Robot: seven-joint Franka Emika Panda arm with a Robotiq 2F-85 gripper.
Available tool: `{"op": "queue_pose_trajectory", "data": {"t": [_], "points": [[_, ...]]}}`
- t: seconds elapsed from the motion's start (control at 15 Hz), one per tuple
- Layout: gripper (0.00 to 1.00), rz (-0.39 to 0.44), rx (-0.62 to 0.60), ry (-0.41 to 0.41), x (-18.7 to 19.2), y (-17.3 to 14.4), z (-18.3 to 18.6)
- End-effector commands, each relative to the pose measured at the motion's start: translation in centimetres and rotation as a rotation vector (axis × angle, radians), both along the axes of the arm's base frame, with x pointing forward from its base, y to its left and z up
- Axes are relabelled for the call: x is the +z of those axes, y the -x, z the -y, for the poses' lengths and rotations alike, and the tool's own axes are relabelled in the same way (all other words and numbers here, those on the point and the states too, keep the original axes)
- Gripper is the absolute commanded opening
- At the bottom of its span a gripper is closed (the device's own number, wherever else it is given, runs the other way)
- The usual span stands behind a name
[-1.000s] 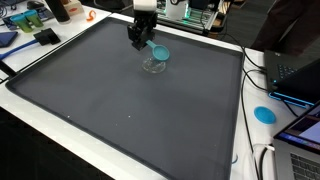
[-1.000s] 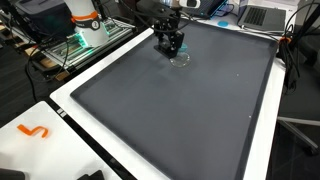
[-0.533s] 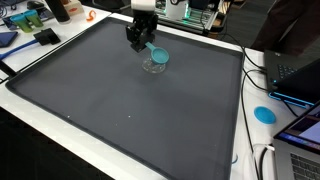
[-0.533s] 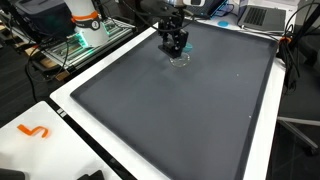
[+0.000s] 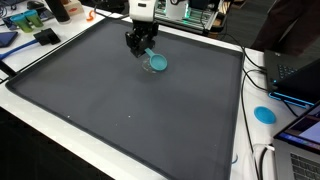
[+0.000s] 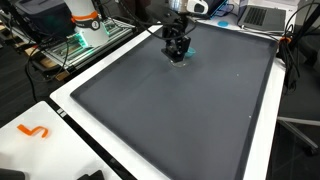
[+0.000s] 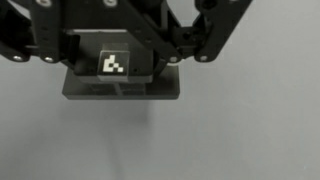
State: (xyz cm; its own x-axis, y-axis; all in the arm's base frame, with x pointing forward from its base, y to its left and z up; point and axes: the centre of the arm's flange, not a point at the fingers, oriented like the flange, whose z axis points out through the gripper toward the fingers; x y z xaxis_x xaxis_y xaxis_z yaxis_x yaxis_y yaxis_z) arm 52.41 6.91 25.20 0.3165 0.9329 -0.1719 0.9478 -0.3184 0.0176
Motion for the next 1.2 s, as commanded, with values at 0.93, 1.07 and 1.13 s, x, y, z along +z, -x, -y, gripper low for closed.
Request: {"op": "queue_pose_trajectory", "data": {"t": [0.93,1.07,1.13], "points": [[0.31,-0.163,0.001,0.253,-4.7,-1.1,-1.5],[0.31,-0.179,-0.004,0.257,-5.7,-1.4,-1.4],[0.31,-0.186,-0.005,0.260,-5.8,-1.4,-1.4]]}}
